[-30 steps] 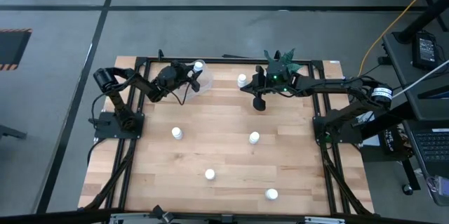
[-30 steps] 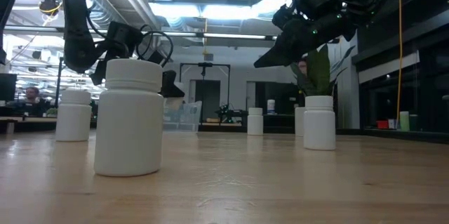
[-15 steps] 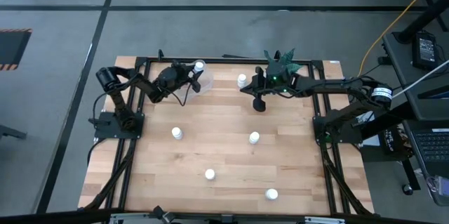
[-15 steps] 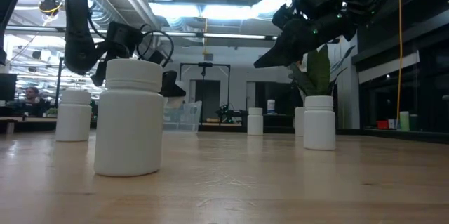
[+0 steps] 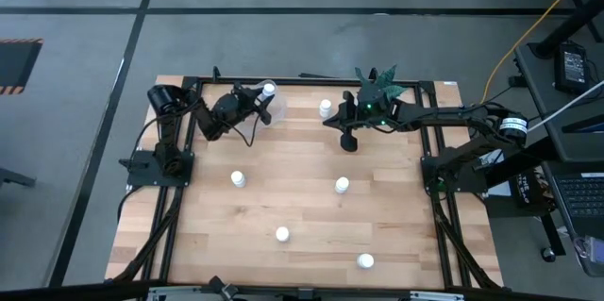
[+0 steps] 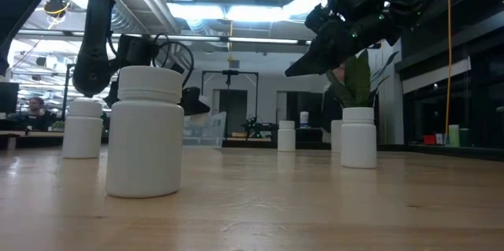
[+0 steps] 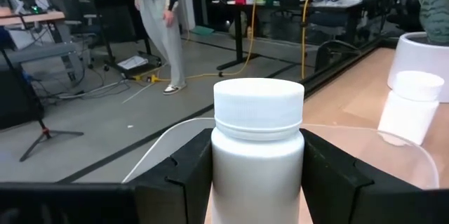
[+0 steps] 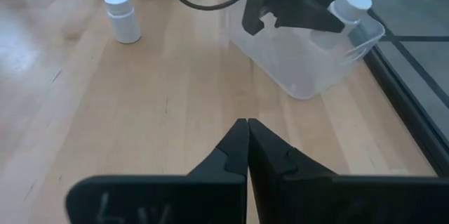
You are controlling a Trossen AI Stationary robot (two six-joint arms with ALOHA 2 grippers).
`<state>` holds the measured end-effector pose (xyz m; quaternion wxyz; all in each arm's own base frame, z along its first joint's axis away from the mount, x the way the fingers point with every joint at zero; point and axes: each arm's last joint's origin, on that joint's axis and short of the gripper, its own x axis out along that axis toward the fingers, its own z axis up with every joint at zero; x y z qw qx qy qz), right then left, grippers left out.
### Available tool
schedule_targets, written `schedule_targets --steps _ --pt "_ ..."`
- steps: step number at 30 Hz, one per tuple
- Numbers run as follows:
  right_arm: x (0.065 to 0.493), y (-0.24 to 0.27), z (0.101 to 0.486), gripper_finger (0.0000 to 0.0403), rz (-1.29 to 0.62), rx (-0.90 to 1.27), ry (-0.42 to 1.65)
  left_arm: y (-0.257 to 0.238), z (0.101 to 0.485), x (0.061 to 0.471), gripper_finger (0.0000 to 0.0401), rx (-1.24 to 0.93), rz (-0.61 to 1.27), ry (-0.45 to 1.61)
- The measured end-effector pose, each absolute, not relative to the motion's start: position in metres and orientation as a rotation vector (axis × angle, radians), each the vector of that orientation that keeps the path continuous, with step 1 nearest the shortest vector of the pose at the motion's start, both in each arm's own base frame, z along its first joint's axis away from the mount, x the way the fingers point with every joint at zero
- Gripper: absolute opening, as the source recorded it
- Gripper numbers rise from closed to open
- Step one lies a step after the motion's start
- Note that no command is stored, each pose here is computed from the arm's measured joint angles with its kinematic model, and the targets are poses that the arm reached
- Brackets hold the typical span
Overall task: Pick and place pill bottles into a basket
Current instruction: Put the white pill bottle into the transparent container
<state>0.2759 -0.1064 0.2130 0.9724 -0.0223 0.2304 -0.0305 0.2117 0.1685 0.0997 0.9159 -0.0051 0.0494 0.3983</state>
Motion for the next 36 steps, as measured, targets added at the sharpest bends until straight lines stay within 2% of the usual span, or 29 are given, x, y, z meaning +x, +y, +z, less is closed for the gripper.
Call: schedule_targets --steps 16,26,36 --pt "0.2759 -0.1065 0.213 0.0007 -0.062 -0.045 0.464 0.1594 0.1053 0.2181 0.0168 0.008 0.832 0.09" --pt "0.2759 -0.1066 0.2131 0.0007 -0.062 -0.045 0.464 0.16 0.1003 0.2185 0.0169 0.01 0.838 0.166" --pt "0.2759 -0.1066 0.2131 0.0007 -0.062 -0.045 0.464 0.1603 0.1015 0.2184 0.018 -0.01 0.85 0.144"
